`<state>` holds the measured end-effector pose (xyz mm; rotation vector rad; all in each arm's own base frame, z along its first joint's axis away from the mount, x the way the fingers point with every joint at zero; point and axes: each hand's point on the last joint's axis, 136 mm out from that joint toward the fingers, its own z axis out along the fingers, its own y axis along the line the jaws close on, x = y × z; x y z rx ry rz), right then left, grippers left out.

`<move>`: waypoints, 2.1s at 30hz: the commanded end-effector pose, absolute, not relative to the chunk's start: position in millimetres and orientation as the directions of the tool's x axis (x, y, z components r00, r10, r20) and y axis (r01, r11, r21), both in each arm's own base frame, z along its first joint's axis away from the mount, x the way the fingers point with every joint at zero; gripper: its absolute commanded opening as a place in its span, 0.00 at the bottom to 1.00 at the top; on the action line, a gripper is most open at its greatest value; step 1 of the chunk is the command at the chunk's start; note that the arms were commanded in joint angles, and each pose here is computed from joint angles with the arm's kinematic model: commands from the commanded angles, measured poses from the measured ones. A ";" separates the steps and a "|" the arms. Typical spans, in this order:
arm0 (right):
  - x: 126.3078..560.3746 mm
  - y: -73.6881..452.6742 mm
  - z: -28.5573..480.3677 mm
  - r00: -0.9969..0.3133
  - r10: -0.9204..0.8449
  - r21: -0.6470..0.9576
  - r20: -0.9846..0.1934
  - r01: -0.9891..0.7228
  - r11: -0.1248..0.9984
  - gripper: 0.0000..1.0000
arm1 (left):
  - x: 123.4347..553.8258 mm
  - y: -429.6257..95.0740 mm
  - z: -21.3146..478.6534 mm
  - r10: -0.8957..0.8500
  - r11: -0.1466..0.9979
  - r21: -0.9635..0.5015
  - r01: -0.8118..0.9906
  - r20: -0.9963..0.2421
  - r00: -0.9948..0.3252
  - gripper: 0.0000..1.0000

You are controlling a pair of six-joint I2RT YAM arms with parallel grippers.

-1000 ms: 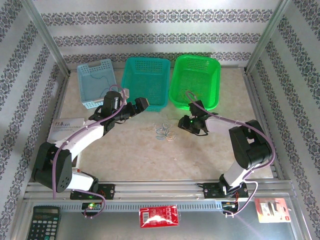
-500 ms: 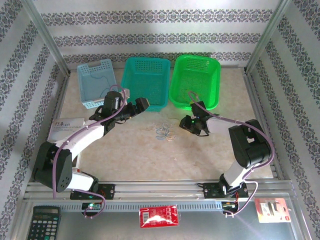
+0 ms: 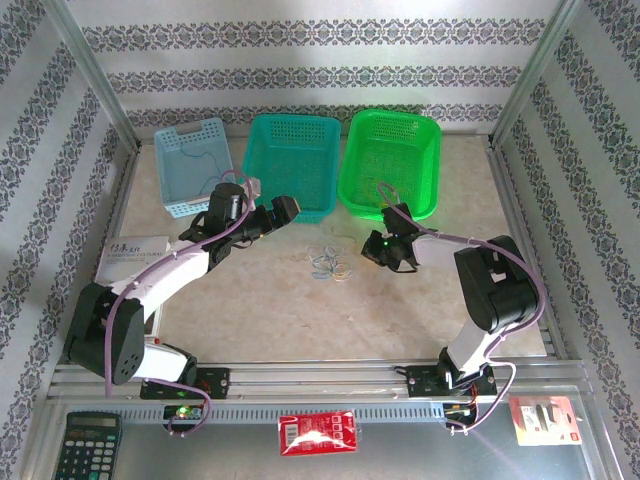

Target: Untangle the cables

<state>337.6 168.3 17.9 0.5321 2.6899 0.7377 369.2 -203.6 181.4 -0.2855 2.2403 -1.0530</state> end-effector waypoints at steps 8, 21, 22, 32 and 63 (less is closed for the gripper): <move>339.9 163.7 80.6 -0.844 0.410 0.584 -0.346 0.148 0.798 0.00 | 371.5 -209.8 196.2 -0.453 0.638 -0.762 0.108 -0.485 -0.748 1.00; 333.7 163.4 170.1 -0.761 0.389 0.632 -0.519 -0.035 0.774 0.00 | 381.2 -230.5 212.7 -0.508 0.516 -0.850 0.108 -0.406 -0.760 1.00; 333.2 165.0 176.3 -0.757 0.389 0.642 -0.524 -0.051 0.765 0.00 | 382.9 -233.1 213.8 -0.519 0.496 -0.862 0.104 -0.390 -0.761 1.00; 323.5 191.5 215.2 -0.747 0.401 0.720 -0.529 -0.146 0.678 0.00 | 388.3 -266.5 232.0 -0.610 0.303 -0.949 0.081 -0.259 -0.749 0.99; 321.6 214.5 238.5 -0.735 0.388 0.731 -0.556 -0.210 0.649 0.00 | 371.0 -281.9 226.0 -0.683 0.151 -0.988 0.009 -0.111 -0.722 0.70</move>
